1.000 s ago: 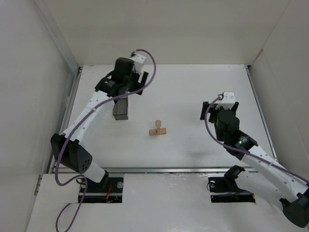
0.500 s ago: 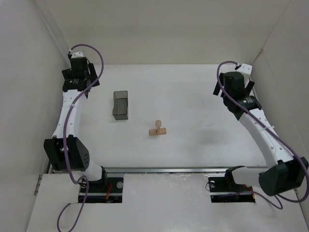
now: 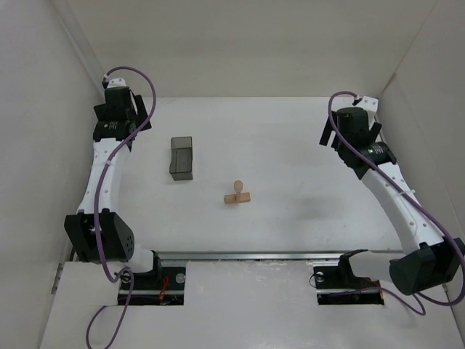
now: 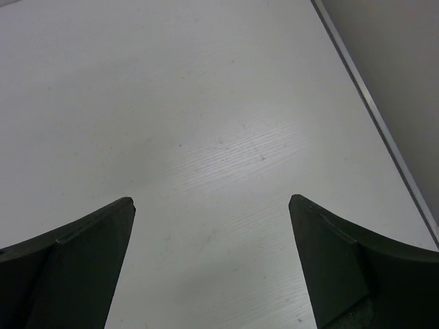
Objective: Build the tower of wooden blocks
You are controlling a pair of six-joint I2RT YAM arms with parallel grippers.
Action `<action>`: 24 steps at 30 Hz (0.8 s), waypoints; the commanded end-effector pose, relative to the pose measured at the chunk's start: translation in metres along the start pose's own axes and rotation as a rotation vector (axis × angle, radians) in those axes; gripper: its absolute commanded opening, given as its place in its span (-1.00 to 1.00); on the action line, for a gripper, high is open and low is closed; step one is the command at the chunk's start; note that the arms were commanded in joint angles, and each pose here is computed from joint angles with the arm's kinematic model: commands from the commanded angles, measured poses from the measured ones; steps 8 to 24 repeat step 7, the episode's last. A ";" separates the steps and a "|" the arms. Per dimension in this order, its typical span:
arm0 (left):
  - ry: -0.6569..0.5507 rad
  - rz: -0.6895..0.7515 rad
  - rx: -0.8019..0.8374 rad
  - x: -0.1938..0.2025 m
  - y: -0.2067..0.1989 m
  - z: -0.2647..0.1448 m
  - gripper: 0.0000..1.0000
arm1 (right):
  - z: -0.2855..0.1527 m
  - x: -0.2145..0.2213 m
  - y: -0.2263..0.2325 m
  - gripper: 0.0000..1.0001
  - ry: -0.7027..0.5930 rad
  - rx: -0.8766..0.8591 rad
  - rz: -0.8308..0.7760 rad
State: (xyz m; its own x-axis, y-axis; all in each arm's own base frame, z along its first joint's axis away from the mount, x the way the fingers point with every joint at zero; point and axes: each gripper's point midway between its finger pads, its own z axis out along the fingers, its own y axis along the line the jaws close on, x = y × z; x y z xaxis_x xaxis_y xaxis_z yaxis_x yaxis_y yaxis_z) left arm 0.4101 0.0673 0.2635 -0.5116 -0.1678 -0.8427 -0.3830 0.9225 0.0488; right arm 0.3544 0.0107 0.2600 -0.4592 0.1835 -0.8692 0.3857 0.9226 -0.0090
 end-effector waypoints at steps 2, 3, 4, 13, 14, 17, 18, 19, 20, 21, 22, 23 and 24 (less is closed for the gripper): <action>-0.059 -0.026 0.030 -0.015 -0.003 -0.013 0.57 | -0.012 -0.021 -0.009 1.00 -0.087 0.014 0.061; -0.059 -0.026 0.030 -0.015 -0.003 -0.013 0.57 | -0.012 -0.021 -0.009 1.00 -0.087 0.014 0.061; -0.058 -0.026 0.041 -0.015 -0.004 -0.013 0.57 | -0.012 -0.023 -0.009 1.00 -0.098 0.020 0.067; -0.056 -0.026 0.051 -0.015 -0.006 -0.013 0.57 | -0.016 -0.027 -0.010 1.00 -0.117 0.012 0.090; -0.056 -0.026 0.051 -0.015 -0.006 -0.013 0.57 | -0.016 -0.027 -0.010 1.00 -0.117 0.012 0.090; -0.056 -0.026 0.051 -0.015 -0.006 -0.013 0.57 | -0.016 -0.027 -0.010 1.00 -0.117 0.012 0.090; -0.056 -0.026 0.051 -0.015 -0.006 -0.013 0.57 | -0.016 -0.027 -0.010 1.00 -0.117 0.012 0.090; -0.056 -0.026 0.051 -0.015 -0.006 -0.013 0.57 | -0.016 -0.027 -0.010 1.00 -0.117 0.012 0.090; -0.056 -0.026 0.051 -0.015 -0.006 -0.013 0.57 | -0.016 -0.027 -0.010 1.00 -0.117 0.012 0.090; -0.056 -0.026 0.051 -0.015 -0.006 -0.013 0.57 | -0.016 -0.027 -0.010 1.00 -0.117 0.012 0.090; -0.056 -0.026 0.051 -0.015 -0.006 -0.013 0.57 | -0.016 -0.027 -0.010 1.00 -0.117 0.012 0.090; -0.056 -0.026 0.051 -0.015 -0.006 -0.013 0.57 | -0.016 -0.027 -0.010 1.00 -0.117 0.012 0.090; -0.056 -0.026 0.051 -0.015 -0.006 -0.013 0.57 | -0.016 -0.027 -0.010 1.00 -0.117 0.012 0.090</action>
